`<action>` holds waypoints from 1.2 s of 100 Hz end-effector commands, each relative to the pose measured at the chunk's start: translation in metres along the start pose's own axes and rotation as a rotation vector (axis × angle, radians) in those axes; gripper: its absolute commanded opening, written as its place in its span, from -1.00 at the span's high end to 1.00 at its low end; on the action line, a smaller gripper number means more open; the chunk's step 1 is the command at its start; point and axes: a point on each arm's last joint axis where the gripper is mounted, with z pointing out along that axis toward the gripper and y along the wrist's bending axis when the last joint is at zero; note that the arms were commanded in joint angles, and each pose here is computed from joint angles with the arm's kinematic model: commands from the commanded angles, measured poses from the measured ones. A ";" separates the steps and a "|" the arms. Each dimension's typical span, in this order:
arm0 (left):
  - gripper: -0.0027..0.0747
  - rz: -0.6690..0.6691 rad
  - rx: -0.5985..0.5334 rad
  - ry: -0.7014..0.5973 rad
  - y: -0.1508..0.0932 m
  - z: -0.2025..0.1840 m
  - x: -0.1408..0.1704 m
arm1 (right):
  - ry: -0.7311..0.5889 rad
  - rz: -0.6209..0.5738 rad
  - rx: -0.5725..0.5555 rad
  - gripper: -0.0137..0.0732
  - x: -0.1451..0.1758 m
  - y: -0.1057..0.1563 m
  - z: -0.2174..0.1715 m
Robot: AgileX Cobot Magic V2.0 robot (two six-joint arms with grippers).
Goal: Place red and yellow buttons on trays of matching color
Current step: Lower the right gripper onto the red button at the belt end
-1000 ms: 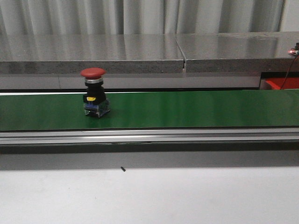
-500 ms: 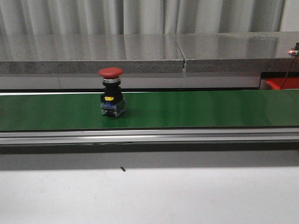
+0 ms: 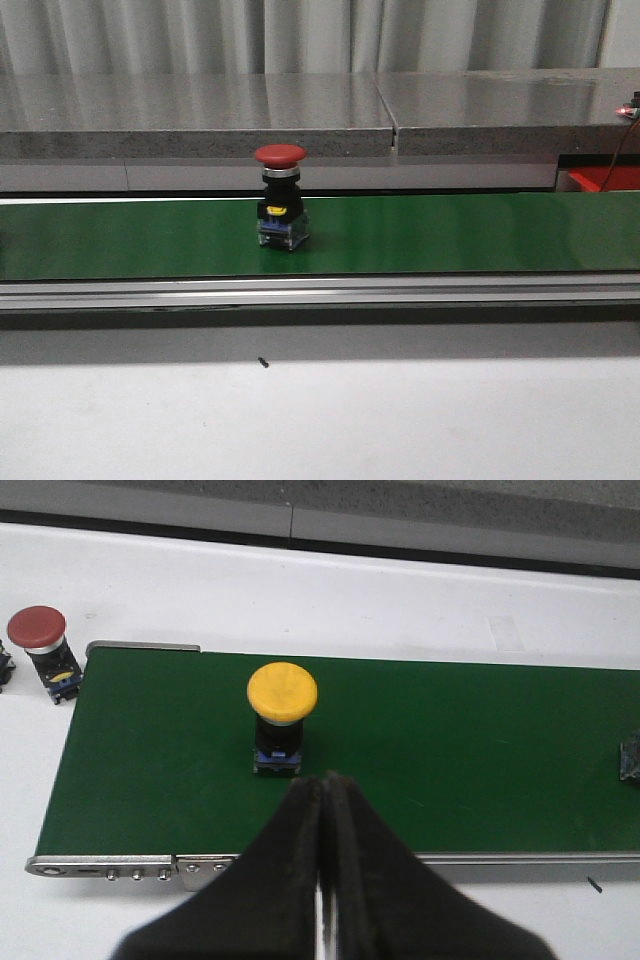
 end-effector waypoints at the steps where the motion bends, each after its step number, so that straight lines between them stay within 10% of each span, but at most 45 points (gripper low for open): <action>1: 0.98 -0.008 0.002 -0.127 -0.003 -0.011 -0.009 | -0.093 -0.015 0.005 0.84 -0.013 0.000 -0.005; 120: 0.98 0.008 0.007 -0.205 -0.008 -0.038 0.034 | -0.136 0.007 -0.012 0.84 -0.023 0.001 0.004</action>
